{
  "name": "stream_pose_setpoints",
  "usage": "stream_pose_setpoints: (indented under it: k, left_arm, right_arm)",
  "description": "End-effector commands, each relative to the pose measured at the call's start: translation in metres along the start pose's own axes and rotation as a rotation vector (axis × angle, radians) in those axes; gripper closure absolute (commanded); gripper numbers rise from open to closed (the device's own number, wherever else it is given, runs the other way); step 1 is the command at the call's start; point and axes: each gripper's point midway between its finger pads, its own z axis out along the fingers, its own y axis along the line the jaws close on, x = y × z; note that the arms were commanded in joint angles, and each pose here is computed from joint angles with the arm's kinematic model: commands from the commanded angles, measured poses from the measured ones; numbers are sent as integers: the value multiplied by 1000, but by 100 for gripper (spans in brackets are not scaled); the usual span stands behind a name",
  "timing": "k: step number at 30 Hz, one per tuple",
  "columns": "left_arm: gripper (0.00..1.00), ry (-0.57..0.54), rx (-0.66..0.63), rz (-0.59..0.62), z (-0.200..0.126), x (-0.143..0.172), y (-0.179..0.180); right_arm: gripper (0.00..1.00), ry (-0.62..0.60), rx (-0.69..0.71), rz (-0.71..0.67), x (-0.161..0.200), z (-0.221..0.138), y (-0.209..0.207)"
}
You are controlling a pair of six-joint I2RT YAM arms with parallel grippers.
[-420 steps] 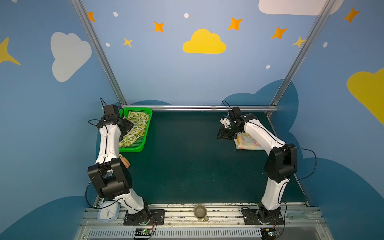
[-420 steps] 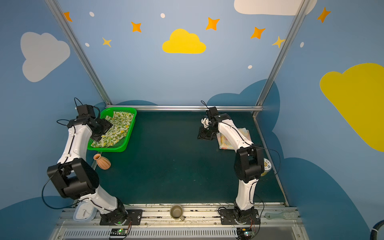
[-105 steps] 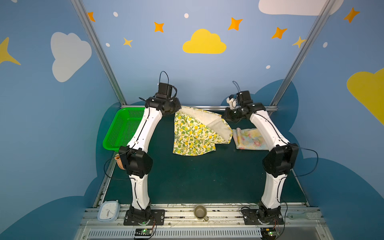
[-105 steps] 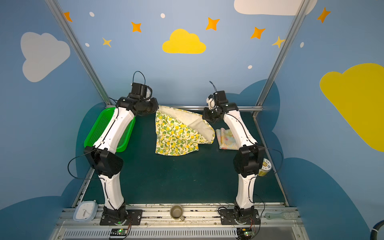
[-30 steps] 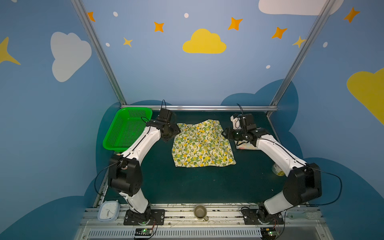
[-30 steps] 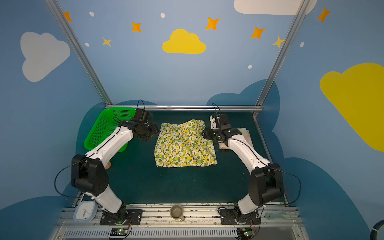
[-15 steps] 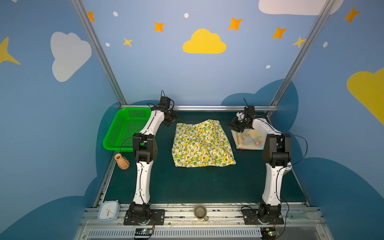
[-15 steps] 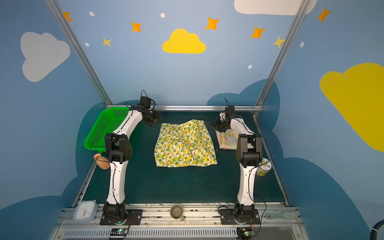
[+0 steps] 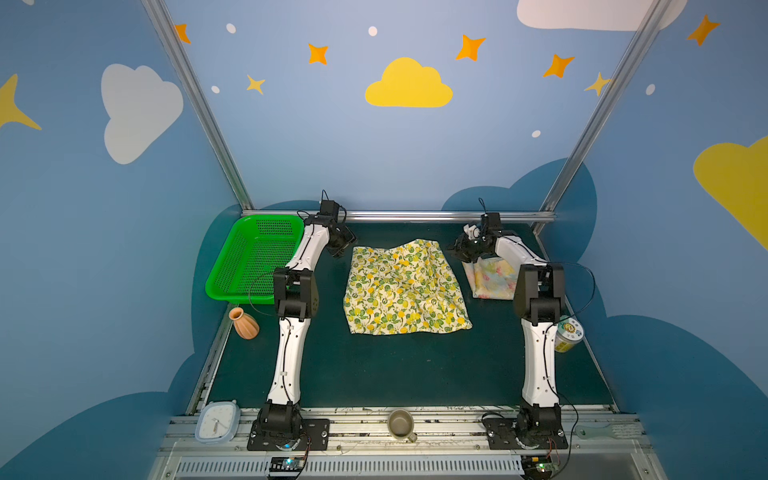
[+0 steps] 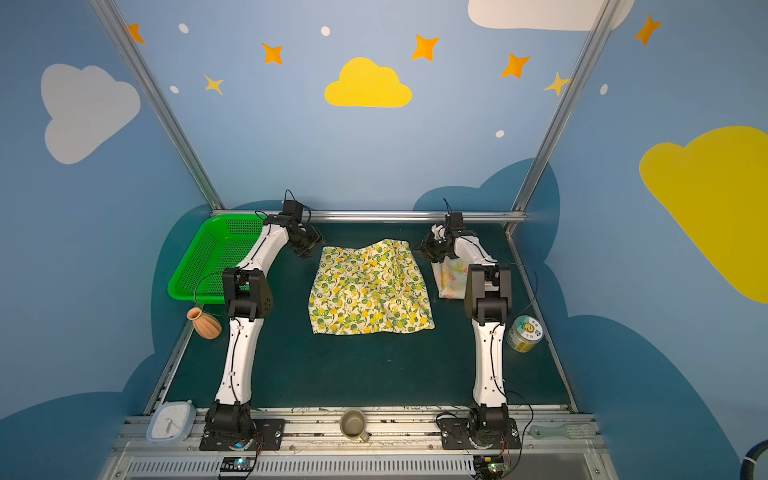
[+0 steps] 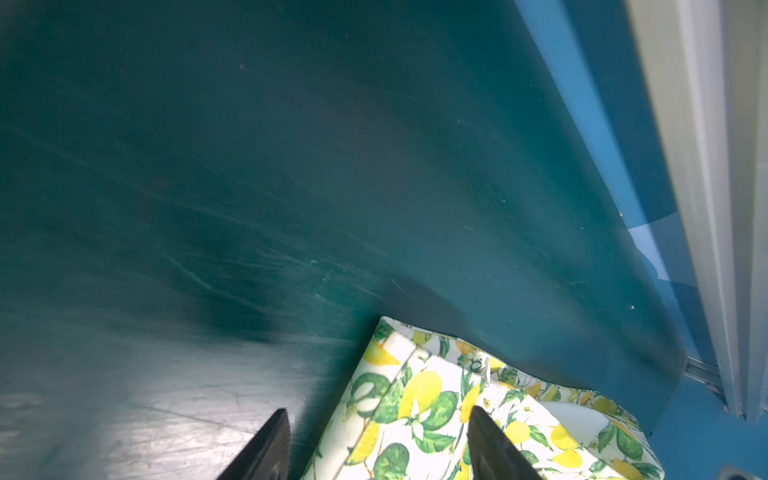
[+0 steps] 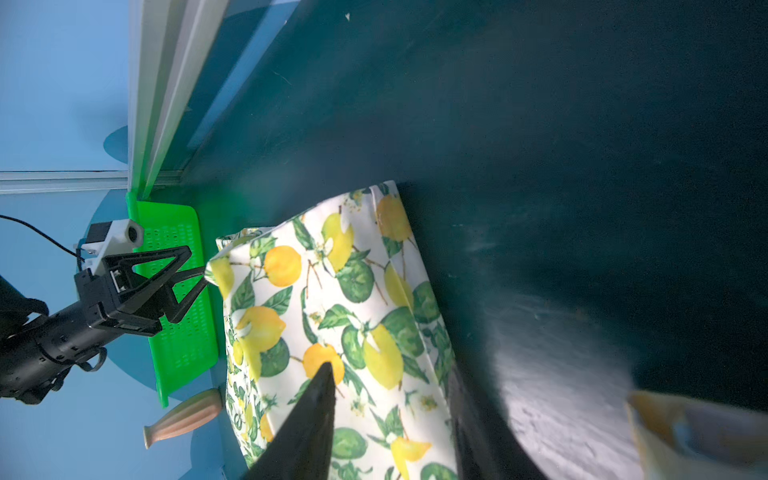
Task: Fold and stack skirts
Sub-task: Turn over the skirt at the center of the table.
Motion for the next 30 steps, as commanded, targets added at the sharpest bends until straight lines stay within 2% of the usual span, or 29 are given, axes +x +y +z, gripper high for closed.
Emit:
stream_pose_setpoints:
  k: [1,12,15,19,25,27,29,30]
  left_arm:
    - [33,11,8,-17,11,-1,4]
    - [35,8,40,-50,31,-7,5]
    - [40,10,54,-57,35,-8,3]
    - [54,18,75,-62,37,-8,0]
    - [66,36,81,-66,40,-3,0]
    - [70,39,85,-66,42,-2,-1]
    - [76,40,94,-69,42,-2,-3]
    - [80,41,98,-70,43,-2,-4]
  right_arm:
    - [54,-8,-64,-36,-9,10,16]
    - [48,-28,-115,-64,-25,33,21]
    - [47,-27,-127,-70,-25,39,21]
    - [47,-27,-139,-80,-25,46,24]
    - [48,-23,-157,-91,-23,57,29]
    - [53,-26,-158,-88,-24,58,29]
    - [66,-30,-160,-88,-25,58,30]
    - [76,-36,-156,-88,-26,57,31]
